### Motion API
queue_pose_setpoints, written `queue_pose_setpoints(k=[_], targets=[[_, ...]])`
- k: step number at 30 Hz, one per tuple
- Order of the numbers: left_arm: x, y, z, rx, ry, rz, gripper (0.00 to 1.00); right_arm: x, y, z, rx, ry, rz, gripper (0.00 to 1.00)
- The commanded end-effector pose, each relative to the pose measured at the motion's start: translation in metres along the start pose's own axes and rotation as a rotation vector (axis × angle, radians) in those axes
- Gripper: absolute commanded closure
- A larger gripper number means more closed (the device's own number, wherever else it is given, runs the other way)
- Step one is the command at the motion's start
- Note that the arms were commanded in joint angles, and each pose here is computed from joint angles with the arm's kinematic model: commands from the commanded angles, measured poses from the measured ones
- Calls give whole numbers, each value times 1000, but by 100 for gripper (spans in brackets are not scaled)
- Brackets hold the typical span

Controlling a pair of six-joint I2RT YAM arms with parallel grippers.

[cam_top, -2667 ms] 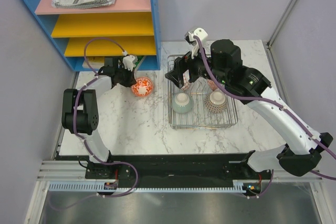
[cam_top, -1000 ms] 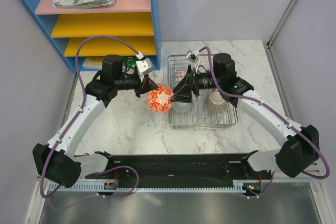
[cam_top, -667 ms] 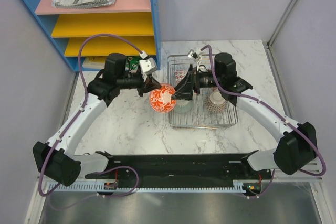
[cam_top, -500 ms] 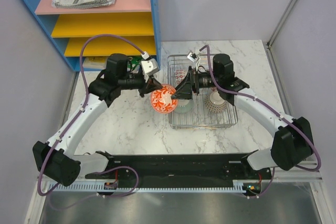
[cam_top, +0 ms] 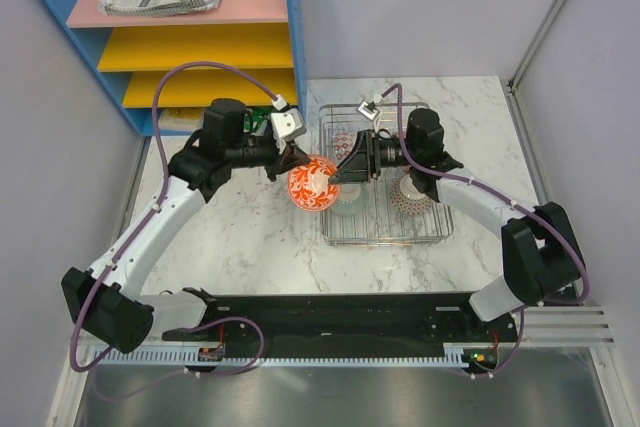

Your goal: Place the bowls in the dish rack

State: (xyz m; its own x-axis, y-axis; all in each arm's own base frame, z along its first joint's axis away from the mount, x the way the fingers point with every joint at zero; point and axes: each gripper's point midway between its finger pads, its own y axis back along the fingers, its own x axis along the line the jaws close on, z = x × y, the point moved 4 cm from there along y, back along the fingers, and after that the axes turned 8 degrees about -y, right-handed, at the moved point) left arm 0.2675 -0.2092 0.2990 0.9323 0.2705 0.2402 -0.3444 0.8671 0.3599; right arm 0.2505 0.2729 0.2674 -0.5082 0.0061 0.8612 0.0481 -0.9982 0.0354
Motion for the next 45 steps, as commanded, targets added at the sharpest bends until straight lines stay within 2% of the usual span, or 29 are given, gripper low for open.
queue_pose_setpoints(k=[1,13,18,20,25,28,29,30,31,33,34,37,40,44,45], targets=[[17,-1,26,-60,-101,45,98,18,-1,-2,45,43,118,16],[21,-2,35,-70,-102,44,98,8,0,-10,69,14,128,15],[20,-3,34,-70,-100,38,98,8,1,-13,67,-1,134,23],[19,-3,35,-72,-101,38,98,9,1,-12,53,14,147,30],[17,-5,31,-66,-96,28,98,15,4,-9,24,19,179,39],[15,-6,30,-64,-94,24,98,14,3,-9,13,21,179,53],[15,-6,30,-63,-93,22,98,13,3,-9,10,18,178,65],[15,-7,29,-62,-94,21,98,13,3,-9,6,20,179,71],[15,-8,28,-61,-92,17,98,13,3,-8,2,18,179,85],[15,-8,27,-58,-92,17,98,13,3,-8,-7,16,176,97],[15,-8,28,-61,-94,17,98,13,3,-7,-10,16,176,100],[15,-10,27,-57,-90,17,98,10,3,-7,-23,9,169,100],[16,-10,27,-55,-91,17,82,4,5,-4,-46,-9,147,100],[15,-10,26,-56,-91,14,54,-11,4,-3,-58,-26,84,100],[15,-10,27,-57,-94,15,51,-17,5,-4,-55,-30,60,100]])
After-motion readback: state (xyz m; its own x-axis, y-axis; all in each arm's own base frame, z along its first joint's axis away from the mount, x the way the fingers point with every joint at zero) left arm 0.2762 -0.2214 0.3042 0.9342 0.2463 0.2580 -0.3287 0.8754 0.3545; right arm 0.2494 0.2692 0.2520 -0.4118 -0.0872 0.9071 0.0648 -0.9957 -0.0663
